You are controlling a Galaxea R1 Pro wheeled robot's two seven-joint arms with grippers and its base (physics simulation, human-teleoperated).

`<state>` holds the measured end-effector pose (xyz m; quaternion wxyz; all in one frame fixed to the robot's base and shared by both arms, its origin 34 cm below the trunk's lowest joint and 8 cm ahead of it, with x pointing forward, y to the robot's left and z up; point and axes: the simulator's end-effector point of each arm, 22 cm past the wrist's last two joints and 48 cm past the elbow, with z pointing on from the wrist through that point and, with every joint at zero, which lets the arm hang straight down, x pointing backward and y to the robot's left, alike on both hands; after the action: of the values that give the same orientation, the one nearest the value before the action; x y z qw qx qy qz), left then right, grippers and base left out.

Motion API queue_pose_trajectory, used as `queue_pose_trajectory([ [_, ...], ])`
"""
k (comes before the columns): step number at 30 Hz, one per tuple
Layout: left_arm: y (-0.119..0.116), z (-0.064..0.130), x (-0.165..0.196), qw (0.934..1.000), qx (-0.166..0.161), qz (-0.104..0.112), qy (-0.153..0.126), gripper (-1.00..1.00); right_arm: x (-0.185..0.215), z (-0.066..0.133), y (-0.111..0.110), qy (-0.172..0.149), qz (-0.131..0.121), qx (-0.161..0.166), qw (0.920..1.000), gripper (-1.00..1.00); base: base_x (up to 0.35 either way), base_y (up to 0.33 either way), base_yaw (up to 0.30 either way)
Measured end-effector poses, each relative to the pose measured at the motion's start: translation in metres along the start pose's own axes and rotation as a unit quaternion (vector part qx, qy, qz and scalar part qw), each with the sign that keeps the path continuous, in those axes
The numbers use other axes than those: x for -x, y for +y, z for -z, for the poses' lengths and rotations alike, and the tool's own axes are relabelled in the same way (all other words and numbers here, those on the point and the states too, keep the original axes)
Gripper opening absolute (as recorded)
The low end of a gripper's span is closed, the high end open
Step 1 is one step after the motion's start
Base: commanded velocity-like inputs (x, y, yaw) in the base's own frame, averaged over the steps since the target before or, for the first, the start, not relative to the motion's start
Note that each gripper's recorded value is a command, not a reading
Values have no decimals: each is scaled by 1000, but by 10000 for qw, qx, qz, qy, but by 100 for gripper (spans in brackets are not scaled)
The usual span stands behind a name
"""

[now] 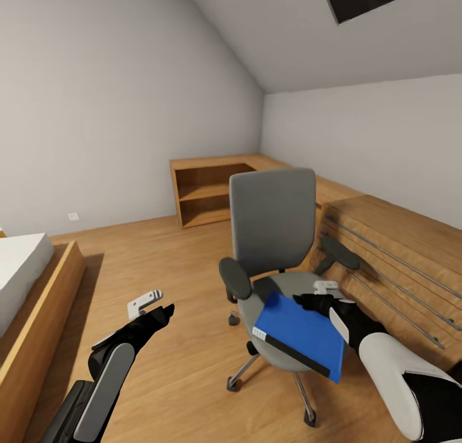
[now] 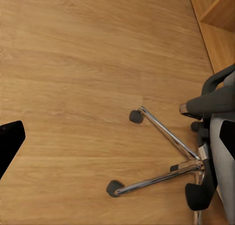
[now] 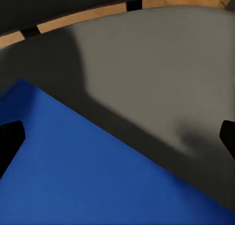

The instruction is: In the bedroom, organize the workspace by keeping the computer under the desk, ensuring the monitor is on the desk, placing the keyboard on the desk next to the monitor, placing the mouse on the desk next to the keyboard, moving the folder from the swivel chair onto the desk next to the mouse, stacking the notebook on top of the folder with the pen on top of the notebook, and positioning the swivel chair next to the desk.

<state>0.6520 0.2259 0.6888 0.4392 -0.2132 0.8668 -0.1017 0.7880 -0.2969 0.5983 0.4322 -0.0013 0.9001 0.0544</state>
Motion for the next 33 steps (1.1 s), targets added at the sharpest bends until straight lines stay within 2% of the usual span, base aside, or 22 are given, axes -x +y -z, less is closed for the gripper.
queue_pose_trajectory([
  [14, -3, 3, 5, 10000, -4, 7, 5, 100, 5, 2, 5, 2, -4, 18, 10000, 100, 0, 0, 178],
  [24, -14, 4, -3, 9998, -102, -128, 56, 100, 5, 2, 7, 2, -8, 24, 10000, 100, 0, 0, 267],
  [33, -19, 4, -6, 9997, -146, -187, 84, 100, 6, 3, 3, -7, -8, 16, 10000, 100, 0, 0, 59],
])
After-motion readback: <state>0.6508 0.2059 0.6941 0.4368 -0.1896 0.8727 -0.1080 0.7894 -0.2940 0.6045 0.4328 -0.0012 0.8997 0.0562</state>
